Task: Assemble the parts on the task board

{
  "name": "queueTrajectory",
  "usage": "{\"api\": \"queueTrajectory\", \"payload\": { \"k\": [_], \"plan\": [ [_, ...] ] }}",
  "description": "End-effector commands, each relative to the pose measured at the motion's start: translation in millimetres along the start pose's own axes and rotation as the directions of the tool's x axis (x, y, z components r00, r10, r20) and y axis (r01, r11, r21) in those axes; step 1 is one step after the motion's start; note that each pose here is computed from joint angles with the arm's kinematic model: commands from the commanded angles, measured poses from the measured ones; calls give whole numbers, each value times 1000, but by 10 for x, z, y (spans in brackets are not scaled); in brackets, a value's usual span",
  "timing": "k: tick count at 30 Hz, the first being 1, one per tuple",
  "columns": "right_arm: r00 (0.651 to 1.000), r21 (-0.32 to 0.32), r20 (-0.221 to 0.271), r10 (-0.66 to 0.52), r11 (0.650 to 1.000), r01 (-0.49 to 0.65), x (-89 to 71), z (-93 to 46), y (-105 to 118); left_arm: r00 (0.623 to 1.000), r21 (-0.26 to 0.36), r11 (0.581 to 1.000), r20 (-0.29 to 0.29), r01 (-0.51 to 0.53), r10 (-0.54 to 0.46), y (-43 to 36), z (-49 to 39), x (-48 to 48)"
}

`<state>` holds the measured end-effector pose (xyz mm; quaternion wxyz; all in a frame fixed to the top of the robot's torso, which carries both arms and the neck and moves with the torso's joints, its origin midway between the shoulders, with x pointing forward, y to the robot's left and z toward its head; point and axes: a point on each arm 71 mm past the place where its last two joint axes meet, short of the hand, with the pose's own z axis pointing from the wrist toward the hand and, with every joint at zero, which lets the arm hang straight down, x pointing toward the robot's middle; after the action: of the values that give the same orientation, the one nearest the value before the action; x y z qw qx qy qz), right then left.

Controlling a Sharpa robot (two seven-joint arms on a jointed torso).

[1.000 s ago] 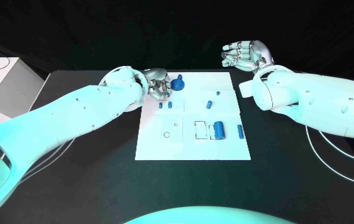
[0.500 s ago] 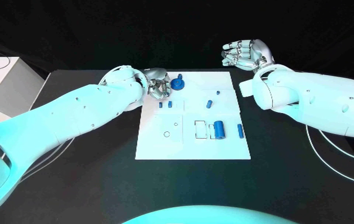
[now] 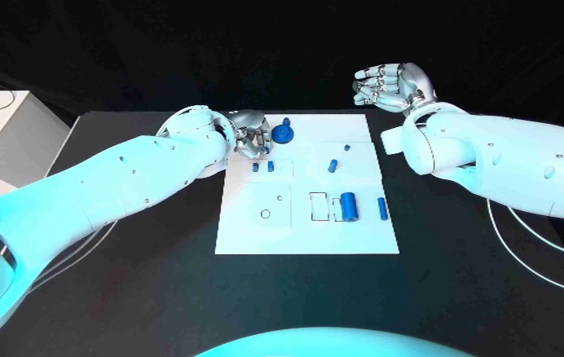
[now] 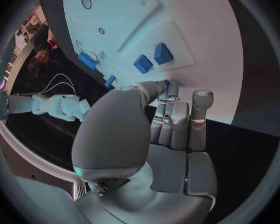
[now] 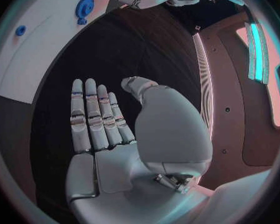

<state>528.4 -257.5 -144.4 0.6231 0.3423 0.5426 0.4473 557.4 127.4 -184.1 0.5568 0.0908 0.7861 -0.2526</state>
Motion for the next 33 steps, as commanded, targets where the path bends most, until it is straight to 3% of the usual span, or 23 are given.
{"api": "queueTrajectory", "payload": {
  "k": [1,33],
  "plan": [
    [1000,-16,-14,1,1000,-1,13,0,13,1000,9,1000,-13,11,-11,-25,4,50],
    [1000,-11,-15,0,1000,0,5,4,-4,1000,-8,1000,25,11,-10,13,-35,20]
  ]
}}
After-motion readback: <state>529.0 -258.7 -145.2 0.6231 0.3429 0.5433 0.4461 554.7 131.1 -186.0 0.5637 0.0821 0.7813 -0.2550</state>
